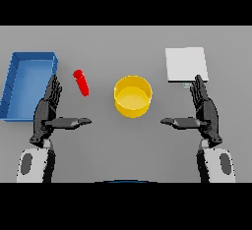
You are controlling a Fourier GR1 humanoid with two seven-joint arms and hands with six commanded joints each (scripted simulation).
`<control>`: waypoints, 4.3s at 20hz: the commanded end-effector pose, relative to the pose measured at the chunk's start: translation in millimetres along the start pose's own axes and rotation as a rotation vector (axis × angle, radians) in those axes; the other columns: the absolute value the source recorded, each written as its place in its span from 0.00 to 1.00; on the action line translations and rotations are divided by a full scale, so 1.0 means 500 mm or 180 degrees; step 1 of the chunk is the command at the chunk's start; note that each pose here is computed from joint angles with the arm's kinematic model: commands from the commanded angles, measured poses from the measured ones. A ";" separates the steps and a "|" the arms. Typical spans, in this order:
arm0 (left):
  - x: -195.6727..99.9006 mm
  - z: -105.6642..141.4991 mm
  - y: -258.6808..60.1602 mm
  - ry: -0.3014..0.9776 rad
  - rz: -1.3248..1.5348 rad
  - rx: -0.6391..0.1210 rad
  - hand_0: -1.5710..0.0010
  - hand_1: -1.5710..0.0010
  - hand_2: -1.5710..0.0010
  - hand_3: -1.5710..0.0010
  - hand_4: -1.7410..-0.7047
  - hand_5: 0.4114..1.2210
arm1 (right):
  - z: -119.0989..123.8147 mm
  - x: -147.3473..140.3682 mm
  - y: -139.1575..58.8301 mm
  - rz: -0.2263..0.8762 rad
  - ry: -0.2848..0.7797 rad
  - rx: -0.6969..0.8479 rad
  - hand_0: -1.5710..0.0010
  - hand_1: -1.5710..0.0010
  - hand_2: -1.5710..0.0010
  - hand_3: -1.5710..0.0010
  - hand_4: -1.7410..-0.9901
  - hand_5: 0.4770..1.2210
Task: Pick up the red beaker and tilt it to pour out 1 green nut into yellow bowl. Pick up the yellow bowl and place it on the metallic measuring scale.
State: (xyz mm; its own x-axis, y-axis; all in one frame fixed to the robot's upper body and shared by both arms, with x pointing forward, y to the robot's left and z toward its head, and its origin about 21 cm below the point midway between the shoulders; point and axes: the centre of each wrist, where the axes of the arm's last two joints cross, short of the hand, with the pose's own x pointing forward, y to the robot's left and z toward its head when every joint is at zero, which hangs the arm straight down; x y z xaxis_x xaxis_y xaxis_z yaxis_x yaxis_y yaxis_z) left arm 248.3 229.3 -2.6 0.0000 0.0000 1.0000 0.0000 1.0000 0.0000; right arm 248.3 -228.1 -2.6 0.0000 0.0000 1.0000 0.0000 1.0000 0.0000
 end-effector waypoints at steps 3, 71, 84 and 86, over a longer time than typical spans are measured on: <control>0.000 0.000 0.001 0.0000 0.0000 0.0002 1.00 1.00 1.00 1.00 0.52 0.30 | 0.002 0.000 0.006 -0.0005 -0.0004 0.0005 1.00 1.00 1.00 1.00 0.66 0.27; 0.121 -0.235 -0.123 -0.0569 -0.1917 -0.0771 0.01 0.01 0.01 0.01 0.01 0.87 | 0.064 0.033 0.030 0.0961 -0.0547 0.0213 1.00 1.00 1.00 1.00 0.66 0.29; 0.180 -0.271 -0.202 -0.1050 -0.4337 -0.1502 0.00 0.00 0.00 0.00 0.00 0.95 | 0.055 0.038 0.026 0.0925 -0.0496 0.0234 1.00 1.00 1.00 1.00 0.63 0.33; 0.188 -0.279 -0.214 -0.1126 -0.4751 -0.1709 0.00 0.00 0.00 0.00 0.00 0.96 | 0.065 0.037 0.025 0.0885 -0.0560 0.0237 1.00 1.00 1.00 1.00 0.63 0.32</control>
State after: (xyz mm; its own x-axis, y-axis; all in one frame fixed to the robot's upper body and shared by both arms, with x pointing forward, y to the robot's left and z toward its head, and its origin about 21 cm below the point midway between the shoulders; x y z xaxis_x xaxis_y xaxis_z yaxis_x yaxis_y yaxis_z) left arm 387.9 122.0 91.9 -0.5378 -0.8407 0.0625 0.1188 -0.0023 0.9929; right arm 216.0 -215.7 15.7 -0.1839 0.2662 0.9462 -0.0488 0.9590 -0.2793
